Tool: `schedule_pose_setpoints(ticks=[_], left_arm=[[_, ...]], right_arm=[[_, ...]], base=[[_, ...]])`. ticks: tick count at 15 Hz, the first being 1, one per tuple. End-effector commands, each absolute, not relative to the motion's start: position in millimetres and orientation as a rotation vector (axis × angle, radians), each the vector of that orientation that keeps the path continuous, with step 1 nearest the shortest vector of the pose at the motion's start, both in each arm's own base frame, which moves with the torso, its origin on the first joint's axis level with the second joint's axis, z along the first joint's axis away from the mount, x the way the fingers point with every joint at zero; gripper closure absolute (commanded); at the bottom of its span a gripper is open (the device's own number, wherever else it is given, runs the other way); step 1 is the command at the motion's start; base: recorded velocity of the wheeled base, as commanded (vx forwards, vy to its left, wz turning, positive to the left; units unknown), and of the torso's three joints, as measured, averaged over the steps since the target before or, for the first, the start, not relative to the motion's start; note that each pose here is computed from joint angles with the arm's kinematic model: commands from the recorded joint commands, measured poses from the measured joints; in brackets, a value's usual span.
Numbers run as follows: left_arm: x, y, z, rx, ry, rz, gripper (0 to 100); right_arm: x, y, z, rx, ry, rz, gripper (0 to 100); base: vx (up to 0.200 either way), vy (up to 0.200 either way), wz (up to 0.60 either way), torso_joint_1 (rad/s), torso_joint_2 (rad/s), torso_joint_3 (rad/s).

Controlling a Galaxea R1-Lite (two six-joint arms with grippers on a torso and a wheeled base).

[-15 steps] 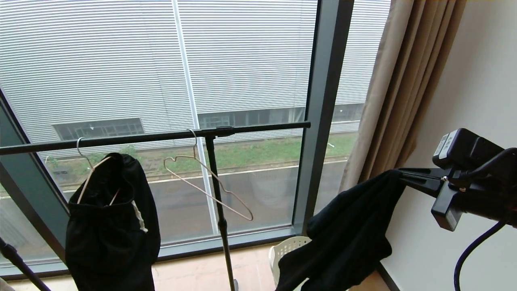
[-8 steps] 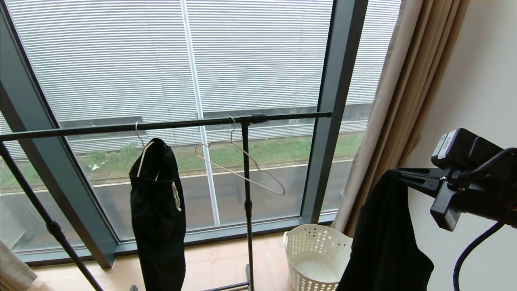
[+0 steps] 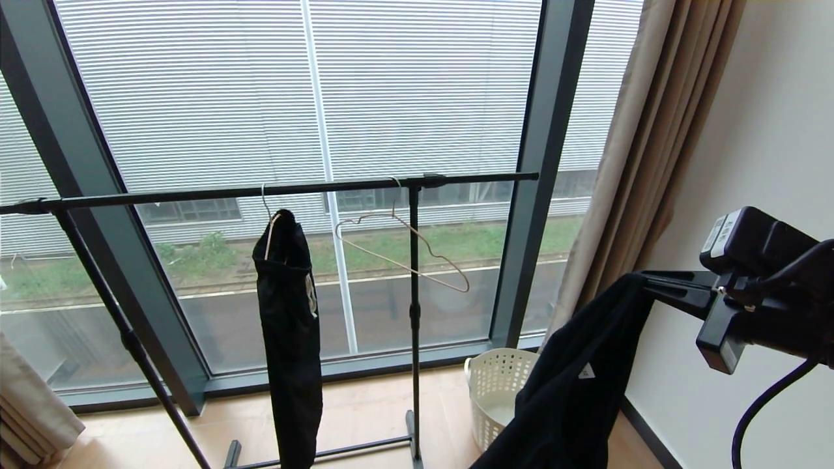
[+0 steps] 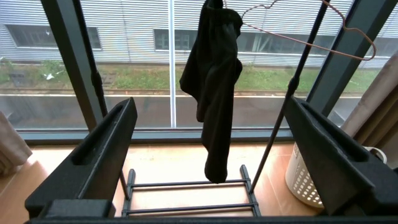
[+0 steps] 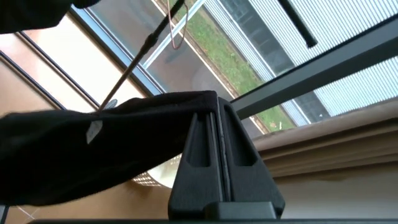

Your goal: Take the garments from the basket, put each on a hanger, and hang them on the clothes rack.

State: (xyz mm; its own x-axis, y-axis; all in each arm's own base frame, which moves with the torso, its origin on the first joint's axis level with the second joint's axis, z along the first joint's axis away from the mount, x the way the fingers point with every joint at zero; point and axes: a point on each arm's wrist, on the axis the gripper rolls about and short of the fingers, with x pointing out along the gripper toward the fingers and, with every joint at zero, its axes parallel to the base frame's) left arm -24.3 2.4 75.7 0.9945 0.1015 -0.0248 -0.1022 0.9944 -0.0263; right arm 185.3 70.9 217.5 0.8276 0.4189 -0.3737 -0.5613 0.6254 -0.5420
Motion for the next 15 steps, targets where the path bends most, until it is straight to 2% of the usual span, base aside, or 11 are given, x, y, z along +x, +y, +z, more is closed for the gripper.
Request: schedule_pose_setpoints(ticks=[1, 3, 6, 15], left_arm=[[-24.3, 2.4, 75.7, -0.028, 0.025, 0.103, 0], [-24.3, 2.4, 75.7, -0.028, 0.025, 0.103, 0], [-24.3, 2.4, 75.7, -0.029, 0.024, 0.103, 0], [-24.3, 2.4, 75.7, -0.031, 0.024, 0.103, 0]], right_arm=[[185.6, 71.2, 217.2, -0.695, 0.221, 0.569, 100], [185.4, 71.1, 216.2, -0.694, 0.226, 0.57, 100], [185.2, 71.1, 217.1, -0.693, 0.221, 0.569, 100], [185.2, 71.1, 217.1, -0.693, 0.221, 0.569, 100]], base=[[0.0, 0.0, 0.0, 0.0, 0.0, 0.0], [0.0, 0.0, 0.0, 0.0, 0.0, 0.0], [0.0, 0.0, 0.6, 0.004, 0.0, 0.005], [0.0, 0.0, 0.0, 0.0, 0.0, 0.0]])
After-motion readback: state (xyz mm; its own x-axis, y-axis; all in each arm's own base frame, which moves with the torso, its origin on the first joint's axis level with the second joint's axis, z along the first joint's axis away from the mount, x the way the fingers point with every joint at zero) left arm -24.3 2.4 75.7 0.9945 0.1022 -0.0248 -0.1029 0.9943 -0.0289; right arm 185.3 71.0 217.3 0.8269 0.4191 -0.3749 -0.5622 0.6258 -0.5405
